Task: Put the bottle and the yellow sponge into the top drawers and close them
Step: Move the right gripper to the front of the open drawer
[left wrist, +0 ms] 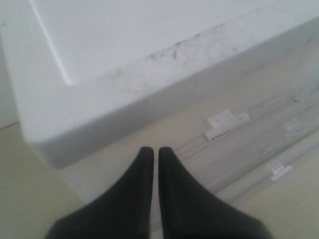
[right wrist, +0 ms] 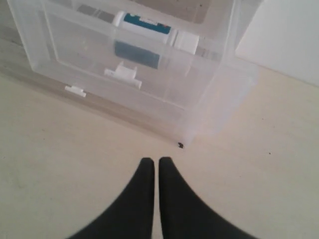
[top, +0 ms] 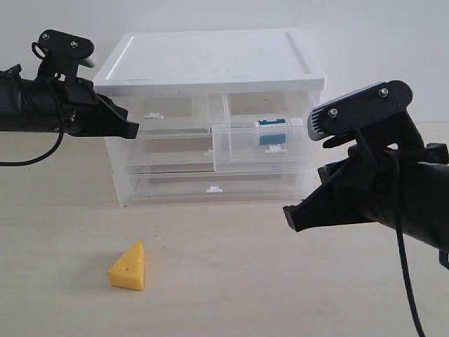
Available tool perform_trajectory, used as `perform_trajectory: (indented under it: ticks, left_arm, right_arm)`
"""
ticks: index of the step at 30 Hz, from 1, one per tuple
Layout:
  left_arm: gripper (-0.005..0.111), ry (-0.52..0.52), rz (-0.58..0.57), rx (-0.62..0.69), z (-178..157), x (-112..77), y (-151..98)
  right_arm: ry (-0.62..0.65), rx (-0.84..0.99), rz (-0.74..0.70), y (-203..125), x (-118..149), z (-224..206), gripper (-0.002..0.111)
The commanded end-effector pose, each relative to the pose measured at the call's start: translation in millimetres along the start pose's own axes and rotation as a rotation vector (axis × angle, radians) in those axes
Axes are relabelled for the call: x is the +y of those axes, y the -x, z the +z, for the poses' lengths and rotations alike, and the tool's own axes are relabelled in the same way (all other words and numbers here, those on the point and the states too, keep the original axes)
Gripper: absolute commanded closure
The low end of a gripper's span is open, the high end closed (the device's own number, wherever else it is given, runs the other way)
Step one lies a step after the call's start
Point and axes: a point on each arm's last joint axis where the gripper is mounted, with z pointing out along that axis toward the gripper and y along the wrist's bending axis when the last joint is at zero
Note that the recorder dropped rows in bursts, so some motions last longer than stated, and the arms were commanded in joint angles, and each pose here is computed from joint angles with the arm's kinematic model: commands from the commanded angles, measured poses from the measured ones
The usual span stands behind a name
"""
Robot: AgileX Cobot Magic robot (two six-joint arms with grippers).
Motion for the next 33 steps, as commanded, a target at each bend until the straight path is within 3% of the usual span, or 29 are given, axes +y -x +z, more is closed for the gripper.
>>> perform_trajectory:
  ticks: [1, 14, 33]
  left_arm:
    - [0.103, -0.007, -0.011, -0.001, -0.1, 0.1, -1.2]
    - [0.103, 0.043, 0.016, 0.018, -0.2, 4.6, -2.8]
    - [0.103, 0.069, 0.02, 0.047, 14.4, 9.4, -7.0]
  right_arm:
    - [-0.007, -0.02, 0.0, -0.8, 1.3, 3.5, 0.108]
    - [-0.048, 0.02, -0.021, -5.0, 20.7, 52.5, 0.108]
    - [-0.073, -0.09, 0.035, 12.9, 19.5, 53.8, 0.108]
